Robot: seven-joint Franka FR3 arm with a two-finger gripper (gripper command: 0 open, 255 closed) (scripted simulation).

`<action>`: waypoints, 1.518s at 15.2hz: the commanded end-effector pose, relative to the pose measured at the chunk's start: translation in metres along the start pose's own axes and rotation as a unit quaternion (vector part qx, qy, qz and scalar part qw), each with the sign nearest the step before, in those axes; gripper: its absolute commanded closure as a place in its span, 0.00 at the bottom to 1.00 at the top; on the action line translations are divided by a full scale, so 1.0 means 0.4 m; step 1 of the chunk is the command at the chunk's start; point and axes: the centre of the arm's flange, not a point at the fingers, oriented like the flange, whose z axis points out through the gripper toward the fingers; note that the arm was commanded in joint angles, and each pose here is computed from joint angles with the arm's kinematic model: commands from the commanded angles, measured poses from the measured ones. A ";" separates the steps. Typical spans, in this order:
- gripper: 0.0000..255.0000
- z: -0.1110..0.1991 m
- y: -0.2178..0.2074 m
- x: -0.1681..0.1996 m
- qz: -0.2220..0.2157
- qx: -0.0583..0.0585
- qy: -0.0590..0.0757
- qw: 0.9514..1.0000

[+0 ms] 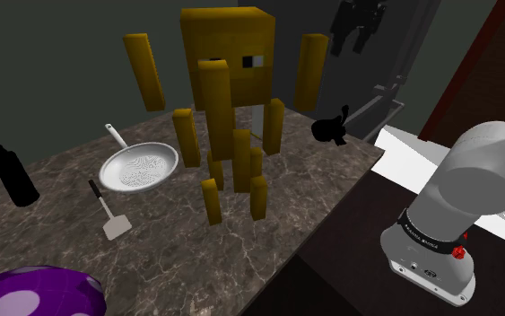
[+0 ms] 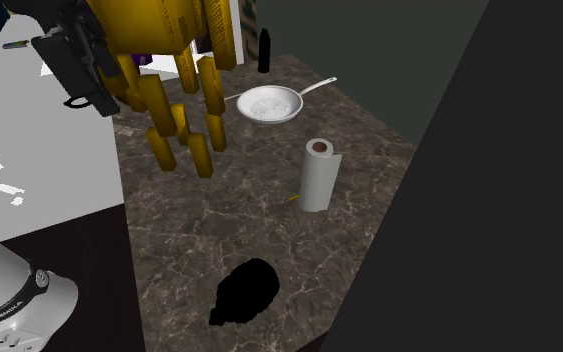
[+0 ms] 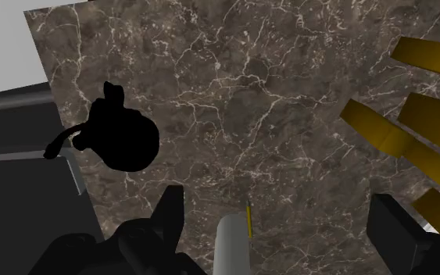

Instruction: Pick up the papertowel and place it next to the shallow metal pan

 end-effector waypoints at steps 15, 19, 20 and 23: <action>0.00 0.234 0.020 0.425 0.032 0.003 -0.034 0.999; 0.00 0.306 0.030 0.542 0.042 0.004 -0.044 0.998; 0.00 0.325 0.033 0.572 0.044 0.004 -0.046 0.998; 0.00 0.381 0.043 0.659 0.051 0.005 -0.053 0.997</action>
